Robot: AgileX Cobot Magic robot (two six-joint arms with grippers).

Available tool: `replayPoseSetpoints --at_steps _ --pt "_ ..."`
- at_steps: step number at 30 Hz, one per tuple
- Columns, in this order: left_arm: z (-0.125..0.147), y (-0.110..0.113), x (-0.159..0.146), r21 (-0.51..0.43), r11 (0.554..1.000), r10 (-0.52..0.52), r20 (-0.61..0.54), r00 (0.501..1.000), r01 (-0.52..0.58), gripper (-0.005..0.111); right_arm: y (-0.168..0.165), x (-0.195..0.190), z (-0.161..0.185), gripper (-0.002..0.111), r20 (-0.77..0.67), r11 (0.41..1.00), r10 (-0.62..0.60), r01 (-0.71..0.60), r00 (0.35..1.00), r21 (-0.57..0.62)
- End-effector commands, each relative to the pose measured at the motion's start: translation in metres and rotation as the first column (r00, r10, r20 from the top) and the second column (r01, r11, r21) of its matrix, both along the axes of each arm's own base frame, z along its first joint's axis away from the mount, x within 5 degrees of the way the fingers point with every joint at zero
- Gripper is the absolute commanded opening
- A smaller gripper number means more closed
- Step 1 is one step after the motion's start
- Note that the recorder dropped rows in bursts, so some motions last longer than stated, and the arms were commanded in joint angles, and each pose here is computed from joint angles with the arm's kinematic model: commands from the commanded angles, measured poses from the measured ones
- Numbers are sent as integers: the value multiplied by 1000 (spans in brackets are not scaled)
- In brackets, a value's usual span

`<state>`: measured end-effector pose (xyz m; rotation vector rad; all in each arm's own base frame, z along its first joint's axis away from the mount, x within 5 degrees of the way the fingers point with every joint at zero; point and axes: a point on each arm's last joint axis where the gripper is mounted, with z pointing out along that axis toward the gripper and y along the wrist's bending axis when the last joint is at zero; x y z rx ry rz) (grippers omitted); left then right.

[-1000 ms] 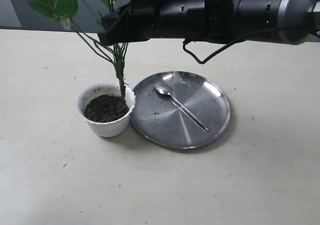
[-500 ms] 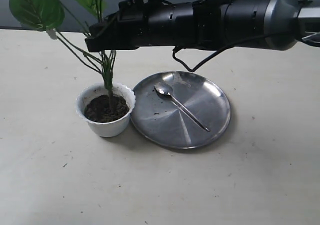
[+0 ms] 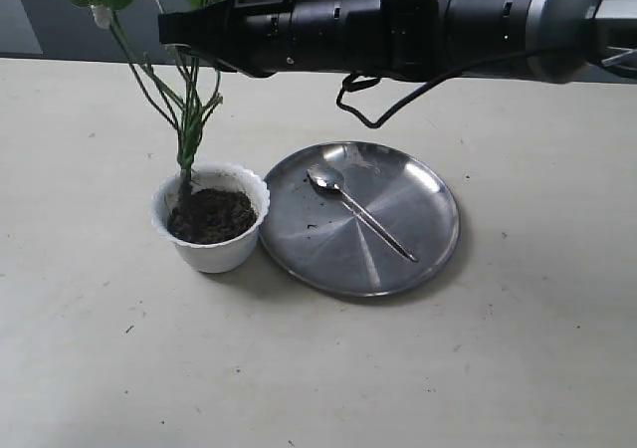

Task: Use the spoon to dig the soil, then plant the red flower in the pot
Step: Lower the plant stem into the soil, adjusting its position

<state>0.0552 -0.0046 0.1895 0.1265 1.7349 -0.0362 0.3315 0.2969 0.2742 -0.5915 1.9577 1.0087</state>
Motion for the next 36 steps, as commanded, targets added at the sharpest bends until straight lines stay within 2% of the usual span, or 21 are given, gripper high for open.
replayPoseSetpoints --at_steps 1,3,5,9,17,21,26,30,32,34,36 --pt "2 0 0 -8 1000 -6 16 1000 6 1 -4 4 6 0 -3 989 -80 79 997 -122" --pt "2 0 0 -8 1000 -6 16 1000 6 1 -7 8 5 0 12 980 -144 145 989 -139" --pt "2 0 0 -8 1000 -6 16 1000 6 1 -7 8 5 0 88 976 -111 125 990 -178" --pt "2 0 0 -8 1000 -6 16 1000 6 1 -6 8 6 0 150 975 -68 97 986 -200" --pt "2 0 0 -8 1000 -6 16 1000 6 1 2 4 9 0 306 946 -87 175 948 -274" --pt "2 0 0 -8 1000 -6 16 1000 6 1 7 4 16 0 315 959 -163 226 935 -173" --pt "2 0 0 -8 1000 -6 16 1000 6 1 10 5 12 0 329 959 -158 224 931 -173" --pt "2 0 0 -8 1000 -6 16 1000 6 1 16 -3 -10 0 387 965 -128 205 913 -165" --pt "2 0 0 -8 1000 -6 16 1000 6 1 19 -13 -17 0 459 978 -118 183 880 -100" --pt "2 0 0 -8 1000 -6 16 1000 6 1 17 -23 -30 0 465 988 -115 151 878 -41" --pt "2 0 0 -8 1000 -6 16 1000 6 1 16 -27 -40 0 455 987 -76 132 887 -94"
